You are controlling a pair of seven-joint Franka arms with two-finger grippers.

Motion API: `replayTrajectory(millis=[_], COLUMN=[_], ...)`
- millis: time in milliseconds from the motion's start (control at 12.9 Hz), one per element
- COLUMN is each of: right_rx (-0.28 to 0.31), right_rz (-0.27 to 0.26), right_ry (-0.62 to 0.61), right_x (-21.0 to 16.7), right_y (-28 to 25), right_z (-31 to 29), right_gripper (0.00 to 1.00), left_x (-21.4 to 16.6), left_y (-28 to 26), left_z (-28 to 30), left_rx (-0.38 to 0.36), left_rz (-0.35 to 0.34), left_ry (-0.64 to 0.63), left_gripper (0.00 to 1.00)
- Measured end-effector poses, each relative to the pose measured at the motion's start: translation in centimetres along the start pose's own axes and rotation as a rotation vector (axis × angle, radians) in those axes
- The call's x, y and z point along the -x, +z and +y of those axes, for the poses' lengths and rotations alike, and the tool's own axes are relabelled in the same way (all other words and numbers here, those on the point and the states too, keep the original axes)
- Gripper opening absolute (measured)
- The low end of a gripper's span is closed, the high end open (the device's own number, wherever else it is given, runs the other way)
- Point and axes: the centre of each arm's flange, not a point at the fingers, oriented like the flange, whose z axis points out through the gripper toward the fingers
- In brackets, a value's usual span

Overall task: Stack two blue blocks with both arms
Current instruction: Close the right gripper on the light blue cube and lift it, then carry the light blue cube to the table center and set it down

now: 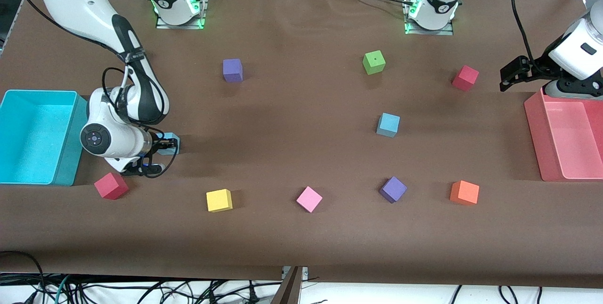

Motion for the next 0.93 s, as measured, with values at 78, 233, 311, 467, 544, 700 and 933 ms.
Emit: replayTrajectory(millis=[78, 233, 311, 467, 544, 700, 933], right_rx=[-0.010, -0.031, -0.037, -0.036, -0.034, -0.042, -0.081], right_rz=[0.007, 0.036, 0.055, 0.078, 0.083, 0.105, 0.151], right_ry=[0.015, 0.032, 0.029, 0.018, 0.034, 0.085, 0.137], right_x=[-0.3, -0.4, 0.0, 1.9, 3.2, 5.7, 8.4], right_y=[-1.7, -5.3, -6.6, -7.4, -7.2, -6.5, -4.0], right_z=[-2.3, -8.9, -12.7, -20.6, -24.7, -32.3, -40.6], right_gripper=[0.55, 0.50, 0.50, 0.50, 0.50, 0.50, 0.50], left_x=[0.0, 0.0, 0.0, 0.0, 0.0, 0.0, 0.0], left_y=[0.0, 0.0, 0.0, 0.0, 0.0, 0.0, 0.0], left_z=[0.0, 0.0, 0.0, 0.0, 0.0, 0.0, 0.0], left_rx=[0.000, 0.000, 0.000, 0.000, 0.000, 0.000, 0.000], left_rz=[0.000, 0.000, 0.000, 0.000, 0.000, 0.000, 0.000], left_ry=[0.000, 0.000, 0.000, 0.000, 0.000, -0.001, -0.001], left_gripper=[1.00, 1.00, 1.00, 1.00, 1.00, 1.00, 1.00])
